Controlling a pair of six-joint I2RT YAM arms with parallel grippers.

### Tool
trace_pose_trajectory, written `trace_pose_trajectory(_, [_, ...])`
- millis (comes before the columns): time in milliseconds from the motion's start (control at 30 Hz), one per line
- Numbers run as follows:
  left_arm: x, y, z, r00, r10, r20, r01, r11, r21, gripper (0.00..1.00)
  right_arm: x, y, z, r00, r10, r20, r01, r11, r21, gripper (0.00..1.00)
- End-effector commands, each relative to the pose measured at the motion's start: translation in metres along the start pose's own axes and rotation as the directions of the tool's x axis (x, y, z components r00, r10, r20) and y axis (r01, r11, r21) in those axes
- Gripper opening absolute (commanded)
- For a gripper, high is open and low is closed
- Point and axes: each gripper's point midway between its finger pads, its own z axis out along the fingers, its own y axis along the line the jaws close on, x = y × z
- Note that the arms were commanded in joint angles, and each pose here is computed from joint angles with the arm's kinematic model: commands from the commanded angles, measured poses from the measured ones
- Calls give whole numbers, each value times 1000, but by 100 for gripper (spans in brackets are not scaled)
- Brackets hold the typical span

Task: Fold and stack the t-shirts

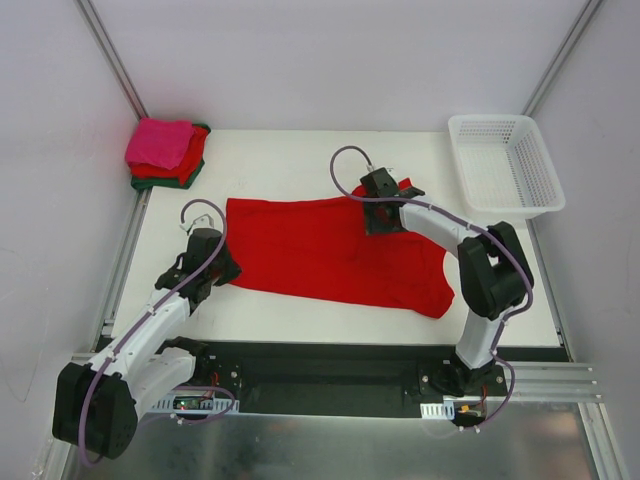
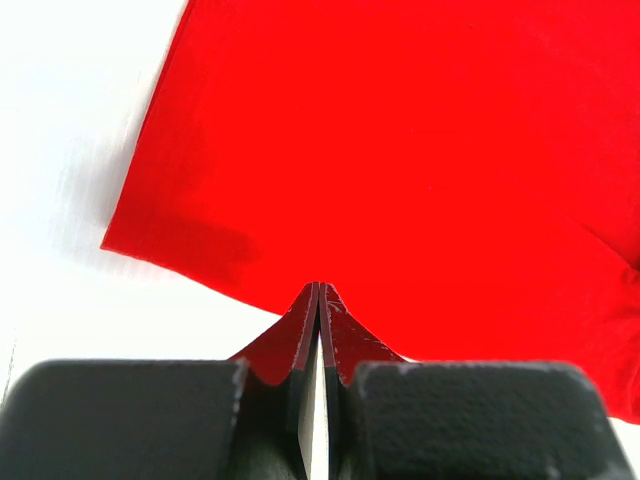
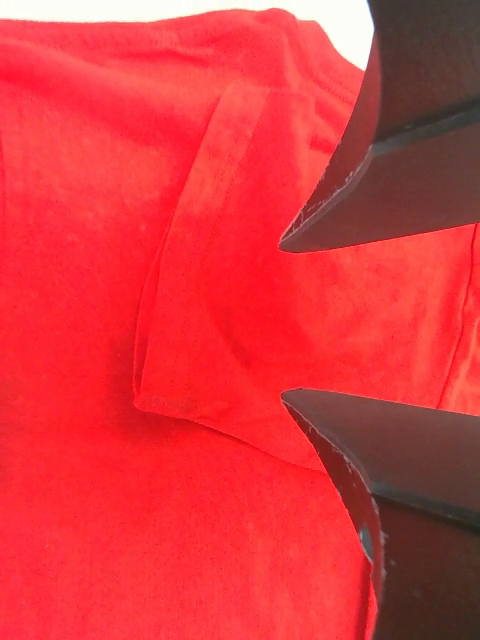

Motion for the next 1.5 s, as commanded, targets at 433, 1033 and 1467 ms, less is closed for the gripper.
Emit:
trace_pose_trajectory(433, [-6, -15, -1, 997, 68, -19, -67, 997, 44, 1, 41, -30, -42, 995, 102, 11, -102, 995, 4, 46])
trace_pose_trajectory(1033, [11, -26, 22, 992, 79, -95, -69, 992, 104, 0, 93, -31, -38, 986, 148, -77, -151, 988, -24, 6])
trace_pose_trajectory(1467, [35, -10, 51, 983, 59, -173, -52, 998, 42, 0, 95, -27, -16, 987, 104, -120, -103, 995, 14, 2])
